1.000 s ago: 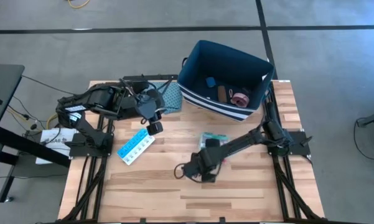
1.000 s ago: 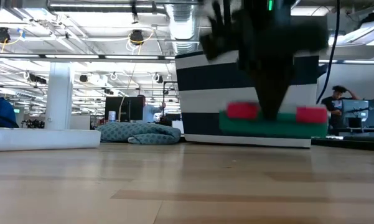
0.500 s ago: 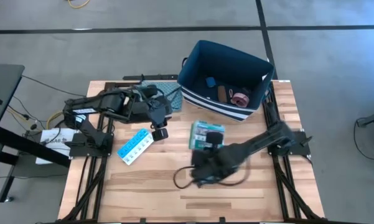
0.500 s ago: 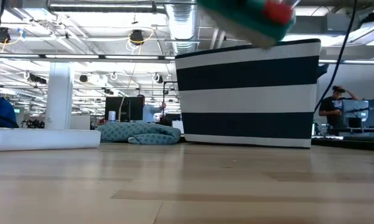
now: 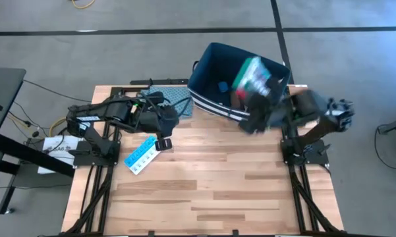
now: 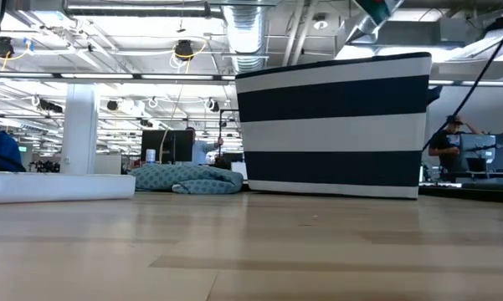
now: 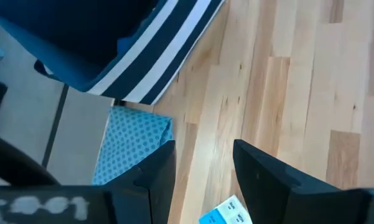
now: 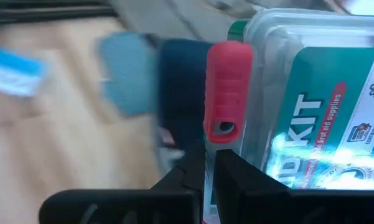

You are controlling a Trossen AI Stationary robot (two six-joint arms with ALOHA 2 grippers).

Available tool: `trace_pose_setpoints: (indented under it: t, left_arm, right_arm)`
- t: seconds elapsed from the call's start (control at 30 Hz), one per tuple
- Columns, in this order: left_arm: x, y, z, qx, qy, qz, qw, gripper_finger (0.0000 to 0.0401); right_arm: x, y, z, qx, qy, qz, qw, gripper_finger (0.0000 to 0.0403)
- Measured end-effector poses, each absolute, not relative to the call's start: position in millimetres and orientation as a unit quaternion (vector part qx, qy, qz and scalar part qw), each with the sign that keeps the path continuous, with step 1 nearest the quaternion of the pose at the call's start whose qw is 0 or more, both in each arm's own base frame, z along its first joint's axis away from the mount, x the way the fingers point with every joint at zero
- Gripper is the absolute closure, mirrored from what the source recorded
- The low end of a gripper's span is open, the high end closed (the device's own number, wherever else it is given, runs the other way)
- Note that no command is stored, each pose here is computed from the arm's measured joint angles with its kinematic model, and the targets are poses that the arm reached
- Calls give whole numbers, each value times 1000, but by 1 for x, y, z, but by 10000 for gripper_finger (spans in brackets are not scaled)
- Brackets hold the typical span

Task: Pick & place medical supplies in basket/bin
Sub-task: Put the blue first aid kit into the blue basket

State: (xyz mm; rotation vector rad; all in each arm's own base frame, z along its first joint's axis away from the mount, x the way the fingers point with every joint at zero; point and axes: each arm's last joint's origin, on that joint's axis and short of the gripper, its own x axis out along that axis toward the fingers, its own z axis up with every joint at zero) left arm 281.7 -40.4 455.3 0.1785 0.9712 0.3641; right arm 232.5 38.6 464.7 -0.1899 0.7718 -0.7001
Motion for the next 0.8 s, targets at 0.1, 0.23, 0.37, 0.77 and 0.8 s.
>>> trace_pose_setpoints:
  t: [0.1, 0.23, 0.37, 0.77, 0.8]
  left_arm:
    - [279, -42, 457, 100, 461, 169, 865, 251]
    - [279, -40, 458, 131, 460, 175, 861, 251]
    - [279, -40, 458, 153, 462, 176, 856, 251]
    - [279, -38, 458, 164, 459, 191, 852, 251]
    - [279, -38, 458, 165, 459, 192, 851, 251]
  right_arm:
    - [212, 8, 459, -75, 383, -378, 840, 392]
    - [199, -28, 433, -43, 414, -414, 809, 391]
    - [205, -55, 398, -16, 422, -371, 827, 393]
    - [226, -135, 306, 134, 517, -320, 783, 395]
    - [229, -138, 300, 152, 525, -304, 780, 395]
